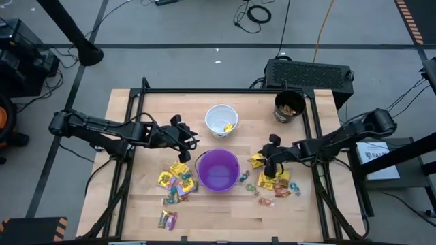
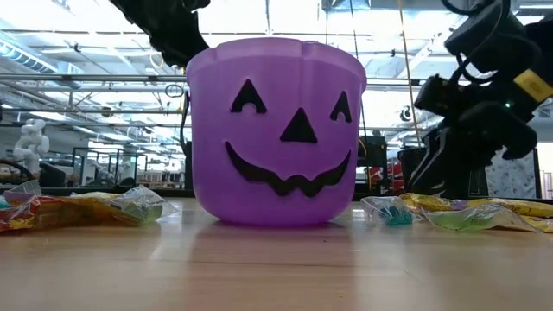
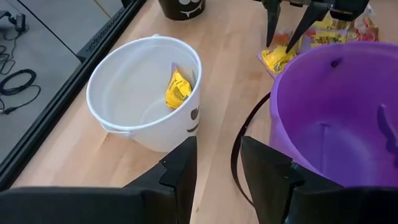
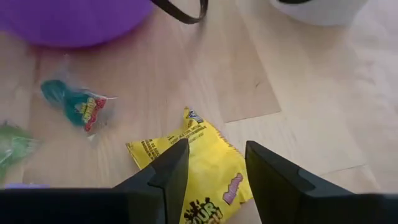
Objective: Sort candy by brand, put in halloween buckets
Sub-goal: Put the yellow candy into the white bucket
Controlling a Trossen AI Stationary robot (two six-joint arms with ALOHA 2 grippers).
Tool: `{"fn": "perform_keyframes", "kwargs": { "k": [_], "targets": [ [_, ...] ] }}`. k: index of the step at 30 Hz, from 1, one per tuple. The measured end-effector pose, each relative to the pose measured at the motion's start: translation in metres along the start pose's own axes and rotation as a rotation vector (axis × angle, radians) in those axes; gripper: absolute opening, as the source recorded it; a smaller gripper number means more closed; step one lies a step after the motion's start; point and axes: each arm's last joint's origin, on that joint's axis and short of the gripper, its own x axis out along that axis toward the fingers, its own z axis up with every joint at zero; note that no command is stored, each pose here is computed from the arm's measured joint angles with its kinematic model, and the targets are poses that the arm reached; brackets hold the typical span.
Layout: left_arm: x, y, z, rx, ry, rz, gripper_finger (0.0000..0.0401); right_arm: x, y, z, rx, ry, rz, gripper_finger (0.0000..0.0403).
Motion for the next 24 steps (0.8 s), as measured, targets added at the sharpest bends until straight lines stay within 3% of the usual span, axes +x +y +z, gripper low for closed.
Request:
{"fn": "perform_keyframes", "kwargs": {
  "k": [8,14,19,24],
  "targets": [
    [0.000,0.000,0.000,0.002,0.003,0.000,0.0132,0.009,0.005,0.003,0.028,-0.039,0.041,0.0159],
    [0.000,0.000,0.000,0.002,0.003,0.000,0.0132,0.013,0.006,-0.003,0.029,0.024,0.089,0.0160],
    [0.000,0.000,0.000,0.003,0.004,0.001,0.0132,0.004,0.015,0.014,-0.018,0.007,0.106,0.0160],
    [0.000,0.000,-0.003,0.015,0.028,0.004,0.0132,-0.007,0.022,0.027,-0.020,0.154,0.031,0.0160]
  ]
}}
